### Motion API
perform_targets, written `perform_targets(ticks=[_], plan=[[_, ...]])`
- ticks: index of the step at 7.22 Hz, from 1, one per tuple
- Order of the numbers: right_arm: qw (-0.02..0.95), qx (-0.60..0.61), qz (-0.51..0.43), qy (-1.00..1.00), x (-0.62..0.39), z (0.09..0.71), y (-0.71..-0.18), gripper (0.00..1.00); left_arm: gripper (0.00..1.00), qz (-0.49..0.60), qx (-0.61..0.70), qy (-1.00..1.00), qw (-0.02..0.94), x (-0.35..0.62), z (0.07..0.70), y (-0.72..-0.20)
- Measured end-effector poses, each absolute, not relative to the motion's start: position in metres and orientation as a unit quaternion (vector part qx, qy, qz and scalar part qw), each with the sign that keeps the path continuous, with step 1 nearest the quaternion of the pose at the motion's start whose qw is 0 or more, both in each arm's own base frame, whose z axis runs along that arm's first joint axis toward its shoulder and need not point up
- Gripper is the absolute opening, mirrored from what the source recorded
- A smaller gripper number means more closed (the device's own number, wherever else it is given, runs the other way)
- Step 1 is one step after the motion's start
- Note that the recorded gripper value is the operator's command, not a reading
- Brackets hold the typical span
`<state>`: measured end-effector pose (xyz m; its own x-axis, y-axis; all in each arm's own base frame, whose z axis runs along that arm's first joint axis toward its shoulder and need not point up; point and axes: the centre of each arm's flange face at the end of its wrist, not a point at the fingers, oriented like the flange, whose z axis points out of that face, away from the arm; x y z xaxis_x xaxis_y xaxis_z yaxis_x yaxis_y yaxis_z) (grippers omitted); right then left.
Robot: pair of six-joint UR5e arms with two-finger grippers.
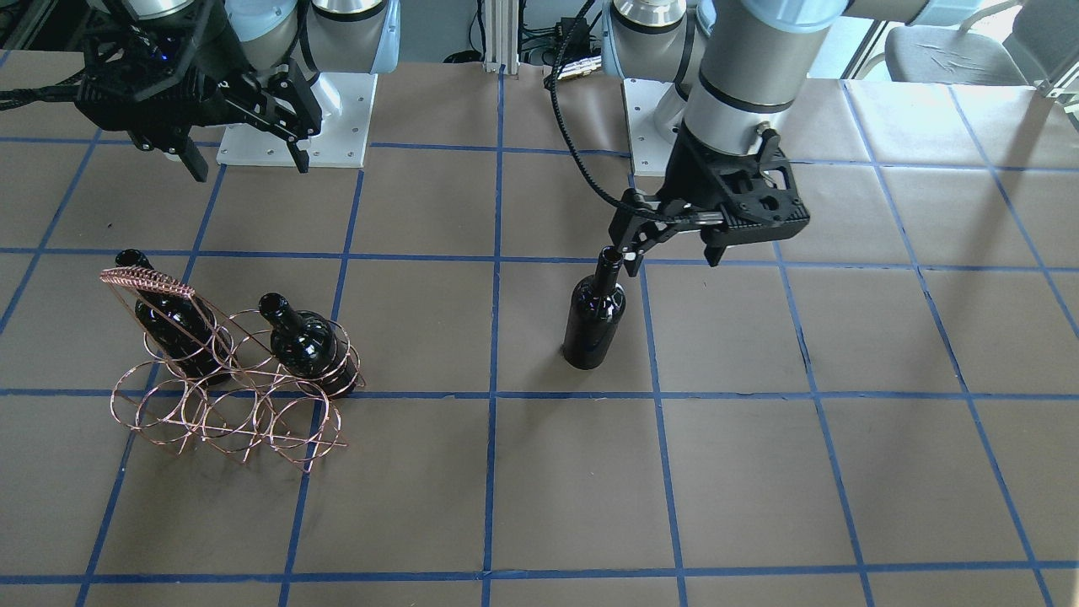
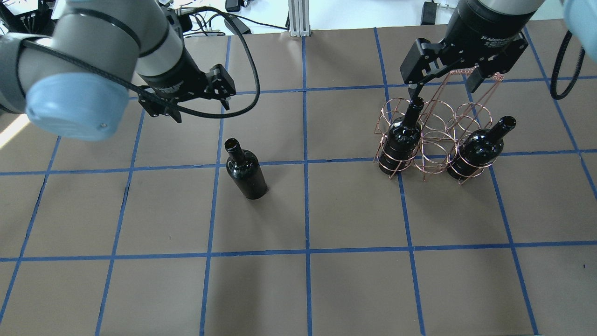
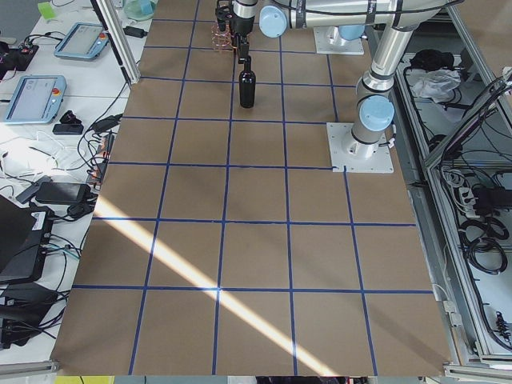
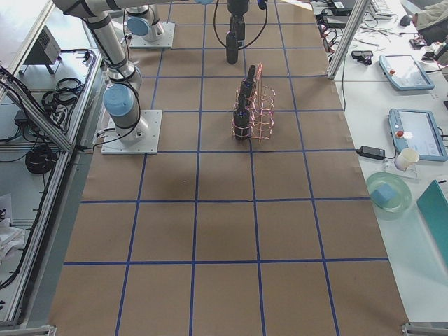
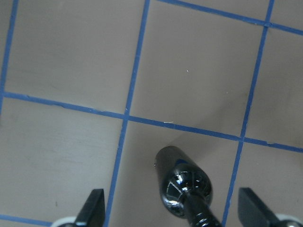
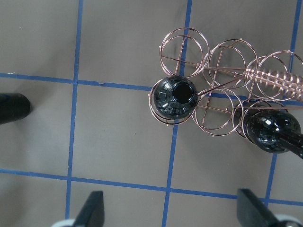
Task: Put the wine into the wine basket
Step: 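Open the left gripper and raise it off the bottle while the right gripper lifts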
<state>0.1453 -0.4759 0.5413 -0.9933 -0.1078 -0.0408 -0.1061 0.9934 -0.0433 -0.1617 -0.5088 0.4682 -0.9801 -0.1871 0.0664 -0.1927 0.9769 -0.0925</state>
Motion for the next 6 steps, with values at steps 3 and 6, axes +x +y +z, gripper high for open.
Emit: perform_targets(ticks=[3,6], plan=[[0.017,-0.054,-0.03,0.998,0.148,0.555,-0.463,1.0,1.0,0.037,0.039,-0.998,0.042,-0.083,0.503,-0.518],[0.019,-0.046,-0.033,0.998,0.214,0.556,-0.435,1.0,1.0,0.036,0.007,-0.999,0.014,-0.075,0.537,-0.483]])
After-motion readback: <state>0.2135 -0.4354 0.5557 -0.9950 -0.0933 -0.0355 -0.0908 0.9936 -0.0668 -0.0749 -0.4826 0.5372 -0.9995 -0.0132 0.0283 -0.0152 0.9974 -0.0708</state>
